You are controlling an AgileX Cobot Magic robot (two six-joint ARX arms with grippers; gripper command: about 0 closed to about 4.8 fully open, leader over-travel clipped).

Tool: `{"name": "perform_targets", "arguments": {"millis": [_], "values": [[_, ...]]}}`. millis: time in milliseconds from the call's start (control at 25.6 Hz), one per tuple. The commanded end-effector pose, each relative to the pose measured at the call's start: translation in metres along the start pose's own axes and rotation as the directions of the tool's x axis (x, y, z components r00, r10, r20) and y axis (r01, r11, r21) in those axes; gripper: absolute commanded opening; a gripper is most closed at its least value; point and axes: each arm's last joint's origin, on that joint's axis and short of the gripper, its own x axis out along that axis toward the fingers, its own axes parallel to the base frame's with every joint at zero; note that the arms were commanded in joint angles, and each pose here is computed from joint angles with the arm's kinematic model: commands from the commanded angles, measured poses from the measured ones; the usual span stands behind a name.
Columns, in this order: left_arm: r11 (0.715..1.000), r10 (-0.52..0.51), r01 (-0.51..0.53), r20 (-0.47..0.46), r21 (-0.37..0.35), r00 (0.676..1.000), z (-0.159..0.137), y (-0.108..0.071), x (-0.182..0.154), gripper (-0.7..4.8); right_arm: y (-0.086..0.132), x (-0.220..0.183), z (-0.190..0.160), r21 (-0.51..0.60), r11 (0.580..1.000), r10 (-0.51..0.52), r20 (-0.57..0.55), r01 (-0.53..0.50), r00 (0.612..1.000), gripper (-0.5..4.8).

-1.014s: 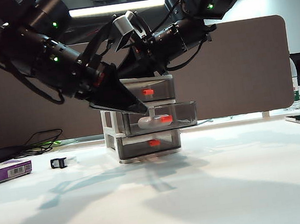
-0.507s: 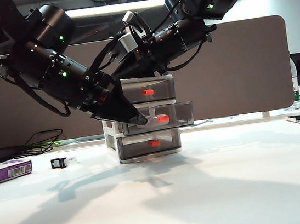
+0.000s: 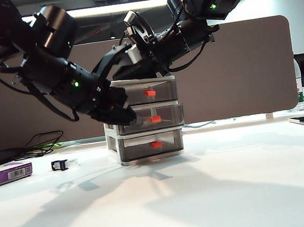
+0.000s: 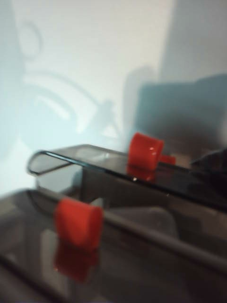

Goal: Open the second layer of the drawer on the table, pick up the earphone case on the table and put it in, and finally close the drawer.

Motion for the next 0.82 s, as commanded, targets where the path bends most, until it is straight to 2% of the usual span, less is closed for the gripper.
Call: {"name": "perform_targets", "arguments": {"millis": [39, 234, 351, 429, 546, 663, 819], "values": [[0.997, 0.071, -0.071, -0.011, 0.004, 0.997, -0.002, 0.004, 0.004, -0.06, -0.004, 0.008, -0.021, 0.103, 0.995, 0.001, -0.093, 0.009, 0.996, -0.05], [0.989, 0.149, -0.149, -0.026, -0.009, 0.989, -0.002, 0.006, 0.006, -0.06, -0.004, 0.008, -0.021, 0.103, 0.995, 0.0, -0.092, 0.01, 0.996, -0.05], [0.976, 0.217, -0.216, 0.025, -0.018, 0.976, 0.004, 0.011, 0.005, -0.06, -0.004, 0.008, -0.021, 0.101, 0.995, 0.0, -0.092, 0.01, 0.996, -0.05], [0.975, 0.221, -0.221, 0.043, -0.021, 0.974, 0.006, 0.01, 0.005, -0.06, -0.004, 0.008, -0.021, 0.099, 0.995, 0.0, -0.092, 0.009, 0.996, -0.05], [0.976, 0.217, -0.217, 0.043, -0.02, 0.975, 0.006, 0.01, 0.006, -0.06, -0.004, 0.008, -0.021, 0.098, 0.995, -0.004, -0.093, 0.013, 0.996, -0.05], [0.996, 0.071, -0.071, 0.004, -0.055, 0.997, 0.003, 0.002, 0.001, -0.06, -0.005, 0.008, -0.021, 0.09, 0.996, -0.008, -0.091, 0.016, 0.996, -0.05], [0.996, 0.073, -0.075, -0.049, -0.039, 0.996, 0.01, -0.001, -0.017, -0.06, -0.001, 0.003, -0.014, 0.045, 0.999, -0.01, -0.073, 0.013, 0.997, -0.05]]}}
